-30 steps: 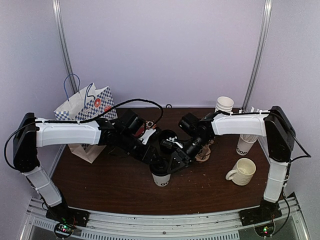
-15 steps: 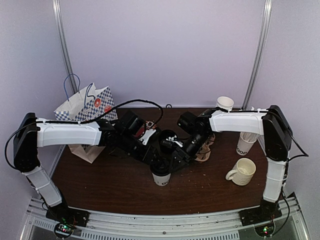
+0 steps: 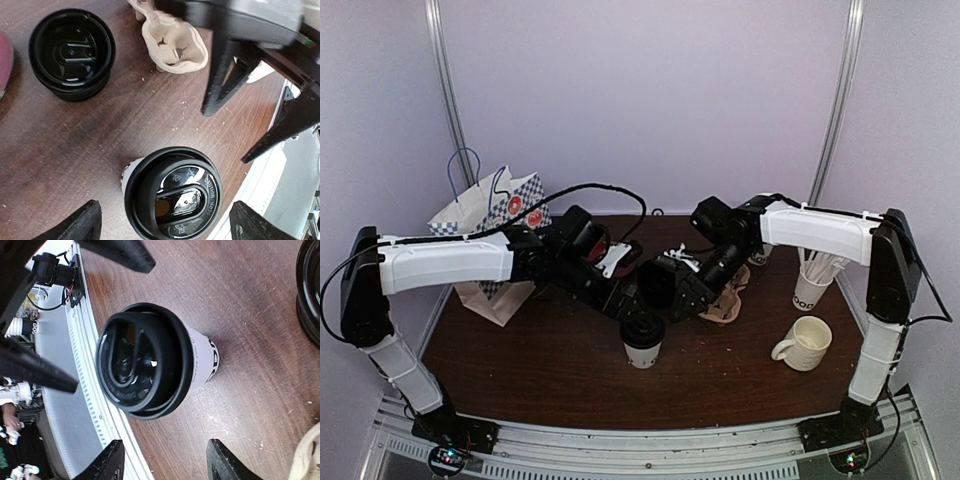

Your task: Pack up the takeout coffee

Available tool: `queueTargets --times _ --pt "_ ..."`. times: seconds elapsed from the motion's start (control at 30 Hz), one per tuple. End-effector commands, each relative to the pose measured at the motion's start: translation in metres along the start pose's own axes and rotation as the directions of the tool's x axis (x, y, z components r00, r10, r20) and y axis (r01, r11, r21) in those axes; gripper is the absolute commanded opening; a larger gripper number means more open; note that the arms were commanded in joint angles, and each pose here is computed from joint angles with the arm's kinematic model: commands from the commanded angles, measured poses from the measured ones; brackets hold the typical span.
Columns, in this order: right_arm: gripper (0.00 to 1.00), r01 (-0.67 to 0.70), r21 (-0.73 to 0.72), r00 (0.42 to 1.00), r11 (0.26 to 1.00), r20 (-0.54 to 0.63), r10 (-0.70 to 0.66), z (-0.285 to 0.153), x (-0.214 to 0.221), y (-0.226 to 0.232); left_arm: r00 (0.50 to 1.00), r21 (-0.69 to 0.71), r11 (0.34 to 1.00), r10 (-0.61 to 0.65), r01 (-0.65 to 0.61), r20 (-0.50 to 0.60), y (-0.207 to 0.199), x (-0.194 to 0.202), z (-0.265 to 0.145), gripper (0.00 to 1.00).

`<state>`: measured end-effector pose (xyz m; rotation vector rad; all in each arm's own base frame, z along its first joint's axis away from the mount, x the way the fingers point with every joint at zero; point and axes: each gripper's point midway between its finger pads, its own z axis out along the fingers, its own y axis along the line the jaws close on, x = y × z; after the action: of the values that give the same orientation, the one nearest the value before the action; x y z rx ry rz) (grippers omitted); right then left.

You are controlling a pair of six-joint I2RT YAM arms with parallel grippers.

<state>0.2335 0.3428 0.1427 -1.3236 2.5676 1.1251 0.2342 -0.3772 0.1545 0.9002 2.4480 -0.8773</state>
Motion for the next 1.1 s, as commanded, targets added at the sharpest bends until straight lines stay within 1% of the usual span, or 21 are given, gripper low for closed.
queueTargets --times 0.0,0.1,0.27,0.37,0.47,0.6,0.77,0.8,0.87,0.97,1.07 --pt "0.58 0.091 0.065 0.996 0.994 0.011 -0.092 -0.018 -0.001 0.005 0.998 -0.038 0.999 0.04 -0.038 0.048 0.001 -0.011 -0.015 0.9" --pt "0.55 0.1 0.065 0.995 0.993 0.018 -0.101 -0.02 -0.003 0.007 0.998 -0.066 0.998 0.026 -0.022 0.055 0.007 -0.009 -0.017 0.86" --pt "0.53 0.067 0.046 0.998 0.997 0.016 -0.068 -0.012 -0.001 0.004 0.992 -0.1 0.99 -0.09 0.099 0.09 0.033 -0.005 -0.027 0.75" --pt "0.56 0.048 0.021 0.999 0.999 0.014 -0.049 -0.007 -0.001 0.005 0.984 -0.098 0.983 -0.147 0.157 0.1 0.042 0.001 -0.028 0.67" --pt "0.59 0.034 0.003 0.999 0.999 0.017 -0.034 -0.001 -0.003 0.005 0.98 -0.087 0.979 -0.179 0.186 0.081 0.043 0.007 -0.024 0.61" --pt "0.59 0.011 -0.022 1.0 1.0 0.011 -0.011 0.006 -0.005 0.007 0.976 -0.037 0.976 -0.214 0.215 0.045 0.037 0.018 -0.019 0.59" --pt "0.6 -0.001 -0.046 1.0 0.999 -0.027 -0.001 0.022 0.002 0.009 0.973 -0.027 0.974 -0.224 0.226 0.051 0.037 0.023 -0.019 0.59" --pt "0.62 0.0 -0.05 0.999 0.999 -0.035 -0.002 0.025 0.003 0.011 0.973 -0.027 0.973 -0.226 0.228 0.052 0.038 0.023 -0.018 0.59" --pt "0.68 -0.003 -0.054 0.999 0.999 -0.044 0.0 0.03 0.004 0.013 0.973 -0.025 0.973 -0.227 0.228 0.047 0.038 0.023 -0.015 0.59" --pt "0.76 0.003 -0.058 0.998 0.998 -0.058 -0.006 0.036 0.006 0.015 0.973 -0.021 0.973 -0.229 0.23 0.043 0.039 0.021 -0.01 0.59" --pt "0.79 0.006 -0.061 0.998 0.998 -0.067 -0.01 0.039 0.007 0.018 0.973 -0.008 0.973 -0.228 0.229 0.04 0.037 0.018 -0.006 0.59"
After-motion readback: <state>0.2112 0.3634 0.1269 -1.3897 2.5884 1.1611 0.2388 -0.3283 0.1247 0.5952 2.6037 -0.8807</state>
